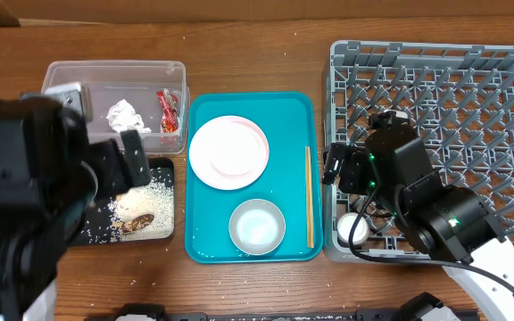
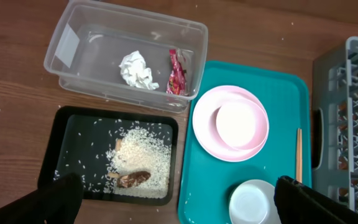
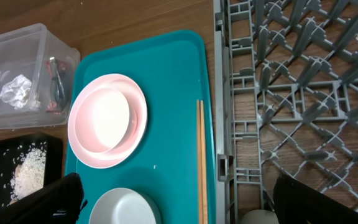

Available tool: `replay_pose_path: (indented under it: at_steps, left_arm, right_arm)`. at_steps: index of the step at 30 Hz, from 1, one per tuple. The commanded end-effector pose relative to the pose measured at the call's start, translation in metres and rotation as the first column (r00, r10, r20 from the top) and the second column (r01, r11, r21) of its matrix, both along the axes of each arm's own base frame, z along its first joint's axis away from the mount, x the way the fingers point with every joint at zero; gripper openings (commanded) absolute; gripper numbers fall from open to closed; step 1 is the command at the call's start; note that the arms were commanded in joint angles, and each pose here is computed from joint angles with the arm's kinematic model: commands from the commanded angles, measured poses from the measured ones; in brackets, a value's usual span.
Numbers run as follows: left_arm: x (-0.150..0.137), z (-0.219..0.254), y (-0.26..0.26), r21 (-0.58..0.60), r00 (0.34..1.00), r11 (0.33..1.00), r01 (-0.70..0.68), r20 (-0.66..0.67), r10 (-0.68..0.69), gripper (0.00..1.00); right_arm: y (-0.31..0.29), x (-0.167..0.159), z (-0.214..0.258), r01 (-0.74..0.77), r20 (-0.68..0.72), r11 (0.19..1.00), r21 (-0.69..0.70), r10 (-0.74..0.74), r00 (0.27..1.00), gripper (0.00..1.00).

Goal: Sort waste into correct bins and load items into the dishwasher

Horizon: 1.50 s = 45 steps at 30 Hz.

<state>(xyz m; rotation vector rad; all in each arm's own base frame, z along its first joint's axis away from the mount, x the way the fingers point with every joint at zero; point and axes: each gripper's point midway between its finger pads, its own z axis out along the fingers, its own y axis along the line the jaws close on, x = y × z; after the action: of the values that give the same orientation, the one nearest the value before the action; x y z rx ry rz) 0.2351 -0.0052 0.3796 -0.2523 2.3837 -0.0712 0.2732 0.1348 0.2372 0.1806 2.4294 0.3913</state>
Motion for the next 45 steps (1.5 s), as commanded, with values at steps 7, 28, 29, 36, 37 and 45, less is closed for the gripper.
replay_pose_path:
  at_steps: [7,28,29,36,37,45]
  left_arm:
    - [-0.018,0.003,0.014,0.054,0.978,0.998,-0.043,0.206,0.031,1.00]
    - [-0.017,-0.137,-0.016,0.093,0.741,0.987,0.131,0.652,-0.160,1.00]
    - [-0.018,-0.143,-0.016,0.093,0.735,0.987,0.131,0.659,-0.160,1.00]
    - [-0.007,-0.182,-0.018,0.080,0.732,0.988,0.135,0.663,-0.154,1.00]
    - [-0.005,-0.188,-0.018,0.078,0.735,0.988,0.135,0.661,-0.153,1.00]
    - [0.009,-0.221,-0.028,0.077,0.705,0.980,0.182,0.685,-0.185,1.00]
  right_arm:
    - [0.001,0.005,0.001,0.012,0.001,1.000,-0.003,-0.012,1.000,1.00]
    - [0.002,0.006,0.000,0.012,-0.004,1.000,-0.006,-0.012,1.000,1.00]
    - [0.002,0.006,0.000,0.012,-0.003,1.000,-0.006,-0.012,1.000,1.00]
    - [0.002,0.006,0.000,0.012,-0.004,1.000,-0.006,-0.012,1.000,1.00]
    - [0.002,0.006,0.000,0.012,-0.004,1.000,-0.006,-0.012,1.000,1.00]
    - [0.002,0.006,0.000,0.012,-0.004,1.000,-0.006,-0.012,1.000,1.00]
